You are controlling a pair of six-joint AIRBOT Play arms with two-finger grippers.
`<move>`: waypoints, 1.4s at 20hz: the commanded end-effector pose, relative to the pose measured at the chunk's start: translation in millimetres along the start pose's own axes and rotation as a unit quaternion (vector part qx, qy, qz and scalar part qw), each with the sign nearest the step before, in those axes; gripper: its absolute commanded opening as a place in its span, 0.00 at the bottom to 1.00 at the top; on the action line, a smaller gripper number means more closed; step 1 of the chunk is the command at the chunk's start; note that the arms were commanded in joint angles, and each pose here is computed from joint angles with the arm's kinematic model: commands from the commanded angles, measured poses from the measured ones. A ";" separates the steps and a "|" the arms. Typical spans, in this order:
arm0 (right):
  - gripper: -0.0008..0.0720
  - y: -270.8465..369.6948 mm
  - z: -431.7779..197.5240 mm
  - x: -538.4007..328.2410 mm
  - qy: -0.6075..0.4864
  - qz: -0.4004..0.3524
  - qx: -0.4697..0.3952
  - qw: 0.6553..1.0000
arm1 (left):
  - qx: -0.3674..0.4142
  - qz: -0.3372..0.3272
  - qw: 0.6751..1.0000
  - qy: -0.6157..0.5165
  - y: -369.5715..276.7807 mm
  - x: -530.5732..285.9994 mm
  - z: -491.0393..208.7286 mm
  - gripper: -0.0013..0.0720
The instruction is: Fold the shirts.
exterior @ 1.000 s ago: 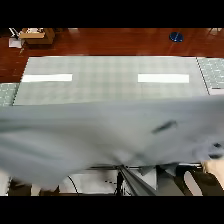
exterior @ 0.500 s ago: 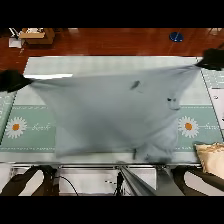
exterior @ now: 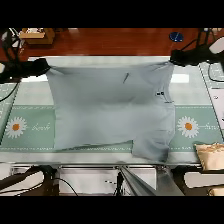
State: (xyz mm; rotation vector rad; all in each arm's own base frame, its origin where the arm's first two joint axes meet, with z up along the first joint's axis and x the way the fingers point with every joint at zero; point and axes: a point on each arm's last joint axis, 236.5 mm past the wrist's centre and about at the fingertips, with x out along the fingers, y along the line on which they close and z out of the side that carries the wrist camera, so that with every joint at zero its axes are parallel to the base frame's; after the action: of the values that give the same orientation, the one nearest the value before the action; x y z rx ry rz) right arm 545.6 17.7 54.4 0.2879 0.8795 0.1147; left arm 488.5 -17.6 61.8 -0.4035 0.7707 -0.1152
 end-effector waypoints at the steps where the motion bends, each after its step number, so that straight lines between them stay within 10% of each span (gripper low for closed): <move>1: 0.05 -14.2 5.0 38.9 -0.027 -0.010 0.036 0.999 | -0.010 0.023 1.000 -0.018 19.7 40.0 -0.6 0.04; 28: 0.05 -44.1 -141.1 -9.2 0.293 -0.053 0.031 0.954 | 0.000 0.008 0.943 0.333 45.8 26.5 -137.0 0.04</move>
State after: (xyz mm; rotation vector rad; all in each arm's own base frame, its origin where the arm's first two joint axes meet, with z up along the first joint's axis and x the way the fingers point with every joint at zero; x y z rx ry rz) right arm 442.5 2.2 -30.7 0.2570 1.4361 0.0868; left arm 420.0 -17.2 -47.0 -0.3515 1.3681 -0.2283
